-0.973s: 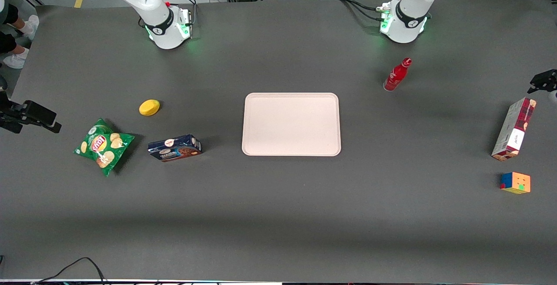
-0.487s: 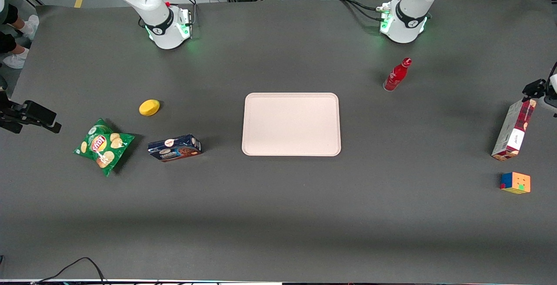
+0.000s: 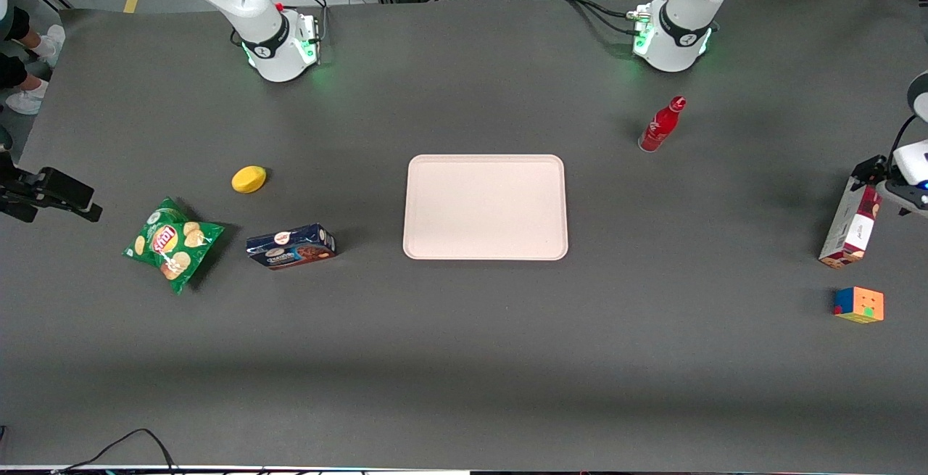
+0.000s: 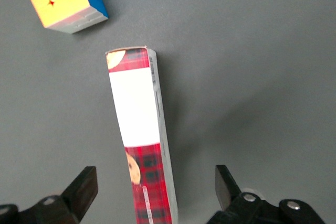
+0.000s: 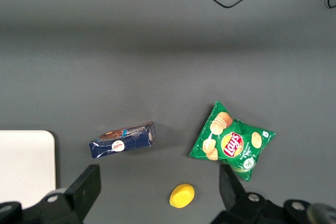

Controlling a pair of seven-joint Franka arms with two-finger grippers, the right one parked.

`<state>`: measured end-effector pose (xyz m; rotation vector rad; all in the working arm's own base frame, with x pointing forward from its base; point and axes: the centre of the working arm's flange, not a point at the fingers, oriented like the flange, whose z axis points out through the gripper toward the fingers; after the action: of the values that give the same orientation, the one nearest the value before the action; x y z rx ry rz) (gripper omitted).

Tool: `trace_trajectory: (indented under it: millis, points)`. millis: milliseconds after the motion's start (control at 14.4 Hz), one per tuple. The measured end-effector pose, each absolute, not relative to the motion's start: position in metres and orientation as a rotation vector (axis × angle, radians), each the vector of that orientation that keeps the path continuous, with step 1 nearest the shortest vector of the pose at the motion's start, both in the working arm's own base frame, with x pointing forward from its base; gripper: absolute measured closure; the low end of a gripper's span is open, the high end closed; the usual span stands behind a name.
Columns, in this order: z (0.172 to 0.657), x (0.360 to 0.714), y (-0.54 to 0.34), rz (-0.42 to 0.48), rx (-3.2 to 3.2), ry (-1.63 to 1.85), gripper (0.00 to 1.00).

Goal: Place red cookie box on tray
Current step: 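Close the left gripper around the cookie box's base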

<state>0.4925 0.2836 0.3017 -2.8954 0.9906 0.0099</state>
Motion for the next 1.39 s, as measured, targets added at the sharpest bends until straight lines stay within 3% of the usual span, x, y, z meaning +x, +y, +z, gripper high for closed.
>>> trace_trajectory:
  millis: [765, 1390]
  points:
    - [0.244, 0.495, 0.301, -0.058, -2.899, 1.035, 0.00]
    - [0.218, 0.486, 0.315, -0.057, -2.915, 0.994, 0.01]
